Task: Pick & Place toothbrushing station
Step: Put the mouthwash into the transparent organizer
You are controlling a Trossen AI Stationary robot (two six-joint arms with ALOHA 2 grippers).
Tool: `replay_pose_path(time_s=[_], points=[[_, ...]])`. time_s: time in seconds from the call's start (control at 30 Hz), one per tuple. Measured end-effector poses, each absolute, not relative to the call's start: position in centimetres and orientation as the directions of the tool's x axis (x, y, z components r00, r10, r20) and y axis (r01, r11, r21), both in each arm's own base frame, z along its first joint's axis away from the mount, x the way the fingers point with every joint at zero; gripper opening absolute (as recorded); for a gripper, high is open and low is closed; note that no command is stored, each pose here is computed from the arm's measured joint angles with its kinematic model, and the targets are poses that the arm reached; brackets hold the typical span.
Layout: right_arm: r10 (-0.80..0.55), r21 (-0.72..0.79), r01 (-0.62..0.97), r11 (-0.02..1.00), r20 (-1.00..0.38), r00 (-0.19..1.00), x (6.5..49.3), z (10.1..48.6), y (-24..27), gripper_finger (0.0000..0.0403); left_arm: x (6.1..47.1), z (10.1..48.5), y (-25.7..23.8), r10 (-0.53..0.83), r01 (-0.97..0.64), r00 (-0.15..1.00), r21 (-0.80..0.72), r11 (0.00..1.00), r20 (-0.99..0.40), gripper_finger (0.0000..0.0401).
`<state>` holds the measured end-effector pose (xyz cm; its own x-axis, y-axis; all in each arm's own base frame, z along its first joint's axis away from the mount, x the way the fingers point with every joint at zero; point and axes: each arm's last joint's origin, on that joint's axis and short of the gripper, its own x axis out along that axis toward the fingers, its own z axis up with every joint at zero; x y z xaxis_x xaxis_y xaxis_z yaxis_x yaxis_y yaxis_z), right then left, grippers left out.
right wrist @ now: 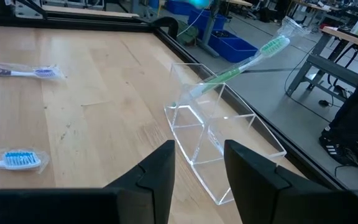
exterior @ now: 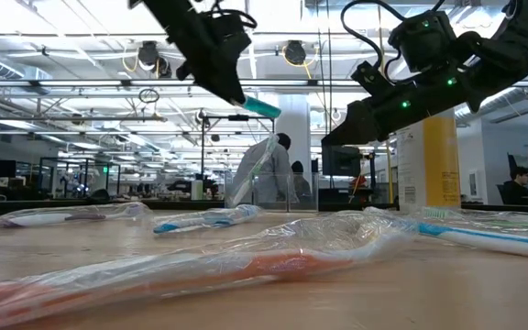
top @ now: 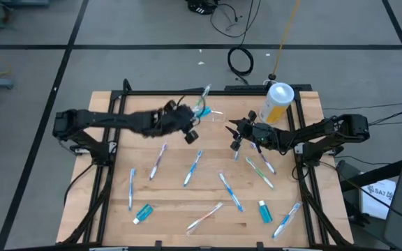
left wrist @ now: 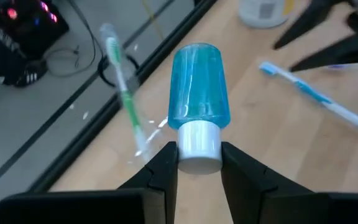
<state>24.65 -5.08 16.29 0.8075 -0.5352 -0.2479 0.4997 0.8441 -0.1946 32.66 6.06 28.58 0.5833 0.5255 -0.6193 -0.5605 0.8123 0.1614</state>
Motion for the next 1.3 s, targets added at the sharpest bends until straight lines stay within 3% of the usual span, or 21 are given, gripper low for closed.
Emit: replay_pose_path(time_s=[0.33, 0.63, 0.8, 1.3], points=[[-0.536, -0.194, 0.500, 0.844, -0.248, 0.807, 24.6, 16.3, -5.1, 0.0130, 36.3, 29.8, 12.8, 0.358, -0.539, 0.419, 0.089, 0.838, -0.834, 0.0097], [-0.535, -0.195, 0.500, 0.844, -0.248, 0.807, 24.6, 16.3, -5.1, 0.0130, 37.8, 26.6, 16.4, 0.236, -0.532, 0.370, 0.003, 0.846, -0.899, 0.0097], [-0.535, -0.195, 0.499, 0.844, -0.248, 0.807, 24.6, 16.3, -5.1, 0.0130, 37.7, 25.3, 17.2, 0.219, -0.550, 0.312, 0.012, 0.835, -0.925, 0.0098], [-0.535, -0.195, 0.499, 0.844, -0.249, 0.807, 24.6, 16.3, -5.1, 0.0130, 37.6, 25.5, 17.6, 0.228, -0.566, 0.326, 0.004, 0.825, -0.917, 0.0131]])
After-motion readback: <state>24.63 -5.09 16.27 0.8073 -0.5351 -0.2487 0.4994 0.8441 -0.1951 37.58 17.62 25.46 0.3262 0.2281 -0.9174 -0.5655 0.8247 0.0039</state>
